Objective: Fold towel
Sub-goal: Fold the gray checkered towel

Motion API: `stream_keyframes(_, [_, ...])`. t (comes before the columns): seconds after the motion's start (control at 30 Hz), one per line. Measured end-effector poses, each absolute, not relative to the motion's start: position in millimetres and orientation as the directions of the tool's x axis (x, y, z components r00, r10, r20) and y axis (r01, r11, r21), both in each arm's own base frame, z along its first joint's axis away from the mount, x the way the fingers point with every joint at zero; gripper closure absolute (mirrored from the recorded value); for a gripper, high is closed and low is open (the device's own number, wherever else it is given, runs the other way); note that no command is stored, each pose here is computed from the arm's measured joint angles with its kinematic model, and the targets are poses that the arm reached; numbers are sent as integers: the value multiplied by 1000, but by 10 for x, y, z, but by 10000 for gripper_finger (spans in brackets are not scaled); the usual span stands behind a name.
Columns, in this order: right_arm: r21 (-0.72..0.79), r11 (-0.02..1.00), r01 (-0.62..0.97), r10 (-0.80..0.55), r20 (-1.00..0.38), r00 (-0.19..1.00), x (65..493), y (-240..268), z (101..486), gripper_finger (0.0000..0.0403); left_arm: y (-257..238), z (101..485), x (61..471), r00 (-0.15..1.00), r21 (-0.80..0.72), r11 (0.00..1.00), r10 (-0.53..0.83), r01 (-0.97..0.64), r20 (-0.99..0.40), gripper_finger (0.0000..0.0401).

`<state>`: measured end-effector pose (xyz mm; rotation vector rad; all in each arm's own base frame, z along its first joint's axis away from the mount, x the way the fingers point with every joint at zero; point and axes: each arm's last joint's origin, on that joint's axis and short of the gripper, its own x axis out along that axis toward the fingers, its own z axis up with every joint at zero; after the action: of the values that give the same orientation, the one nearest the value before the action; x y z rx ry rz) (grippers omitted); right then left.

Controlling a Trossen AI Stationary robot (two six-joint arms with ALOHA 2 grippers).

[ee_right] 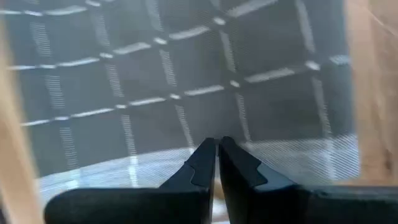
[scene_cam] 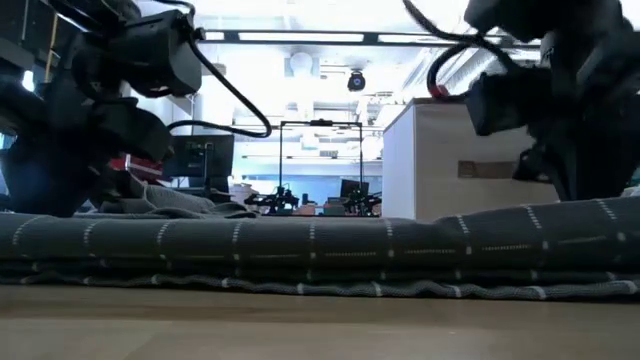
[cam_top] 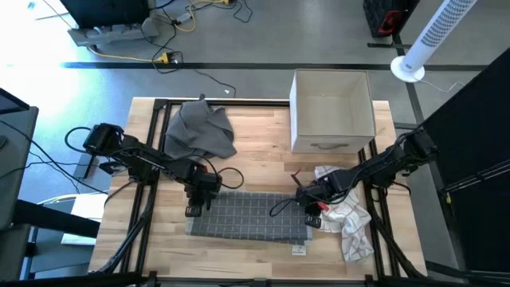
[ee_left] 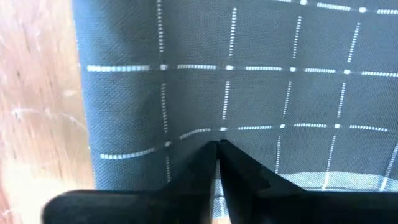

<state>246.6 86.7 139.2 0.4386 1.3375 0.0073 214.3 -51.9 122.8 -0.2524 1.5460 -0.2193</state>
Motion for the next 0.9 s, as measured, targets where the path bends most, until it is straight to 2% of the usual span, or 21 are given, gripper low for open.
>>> stream_keyframes(0.27, [206,885,418,88,-954,285,2545,475,1371,402,-488,1221,2099,-23,-284,953,-288,-107,-957,398])
stream_keyframes(0.4, [161,871,465,7,-949,316,2629,261,1432,403,-470,1233,1987,-120,-256,948,-281,-190,-952,399])
stream_keyframes(0.6, [175,846,504,26,-957,289,2707,114,1662,403,-445,1339,1859,-210,-208,950,-258,-232,-943,401])
stream_keyframes(0.77, [172,841,513,17,-956,293,2812,222,2055,403,-414,1632,1955,-58,-204,953,-222,-223,-973,401])
stream_keyframes(0.9, [225,725,651,-26,-936,352,2908,303,2281,401,-332,1884,2019,93,-166,959,-149,-230,-985,401])
